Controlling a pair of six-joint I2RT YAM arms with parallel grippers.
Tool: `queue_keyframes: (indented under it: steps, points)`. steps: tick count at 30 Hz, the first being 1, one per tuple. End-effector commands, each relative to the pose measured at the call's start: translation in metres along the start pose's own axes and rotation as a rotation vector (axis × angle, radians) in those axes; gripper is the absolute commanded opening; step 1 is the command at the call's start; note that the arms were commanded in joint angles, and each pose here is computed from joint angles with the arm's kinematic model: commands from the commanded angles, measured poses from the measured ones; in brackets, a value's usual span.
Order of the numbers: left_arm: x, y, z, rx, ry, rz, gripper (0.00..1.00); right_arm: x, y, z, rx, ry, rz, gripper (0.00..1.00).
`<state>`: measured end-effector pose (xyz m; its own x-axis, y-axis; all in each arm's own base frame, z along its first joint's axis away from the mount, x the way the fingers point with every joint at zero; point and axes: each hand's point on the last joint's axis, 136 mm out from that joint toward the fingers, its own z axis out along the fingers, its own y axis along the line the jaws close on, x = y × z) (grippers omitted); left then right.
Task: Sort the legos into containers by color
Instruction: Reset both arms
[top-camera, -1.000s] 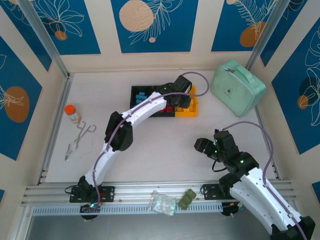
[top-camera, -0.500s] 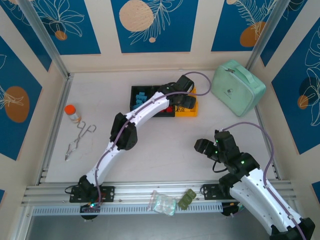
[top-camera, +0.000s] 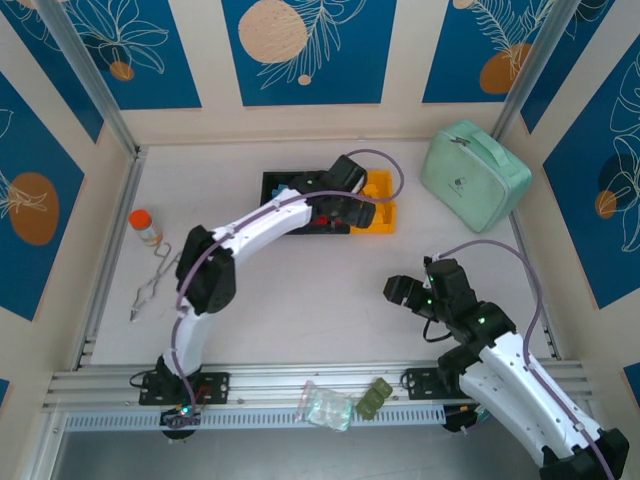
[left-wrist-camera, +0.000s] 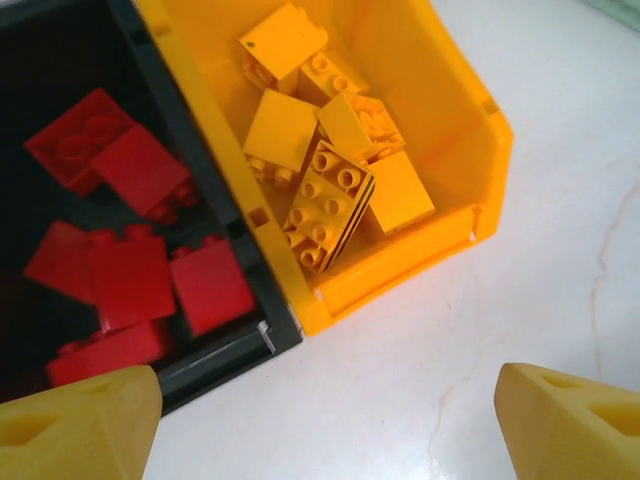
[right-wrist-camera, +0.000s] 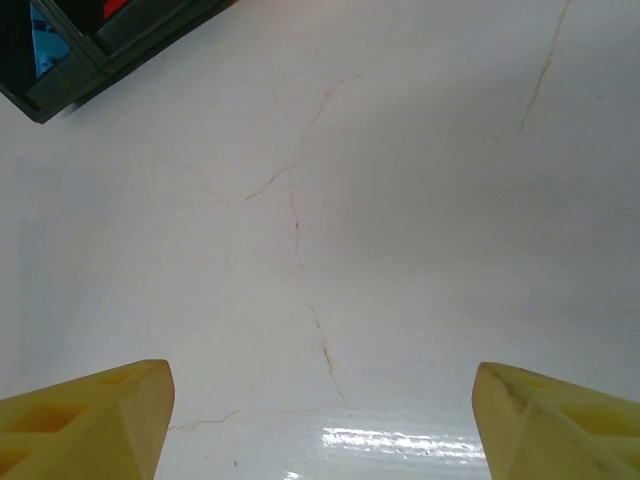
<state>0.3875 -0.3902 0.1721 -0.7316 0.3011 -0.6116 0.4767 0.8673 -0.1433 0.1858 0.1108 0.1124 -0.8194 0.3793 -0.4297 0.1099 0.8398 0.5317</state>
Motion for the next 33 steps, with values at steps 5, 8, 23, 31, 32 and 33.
queue_keyframes:
  steps: [5,8,23,31,32,33]
  points:
    - [0.007,0.025,-0.052,-0.032,-0.119,-0.031,0.97,-0.019,0.035,0.005,-0.075,-0.02,-0.108,0.99]
    - [0.026,0.045,-0.064,-0.074,-0.118,-0.053,0.99,-0.027,0.047,0.009,-0.08,-0.025,-0.143,0.99]
    - [0.108,0.173,-0.162,-0.28,-0.212,-0.248,0.99,-0.098,0.082,0.028,0.018,-0.185,-0.315,0.99]
    - [0.128,0.247,-0.182,-0.552,-0.262,-0.258,0.99,-0.162,0.057,0.034,0.283,-0.498,-0.518,0.99]
    - [0.128,0.256,-0.179,-0.598,-0.283,-0.224,0.99,-0.169,0.051,0.035,0.326,-0.546,-0.57,0.99]
    - [0.127,0.266,-0.178,-0.65,-0.312,-0.213,0.99,-0.175,0.043,0.037,0.384,-0.575,-0.615,0.99]
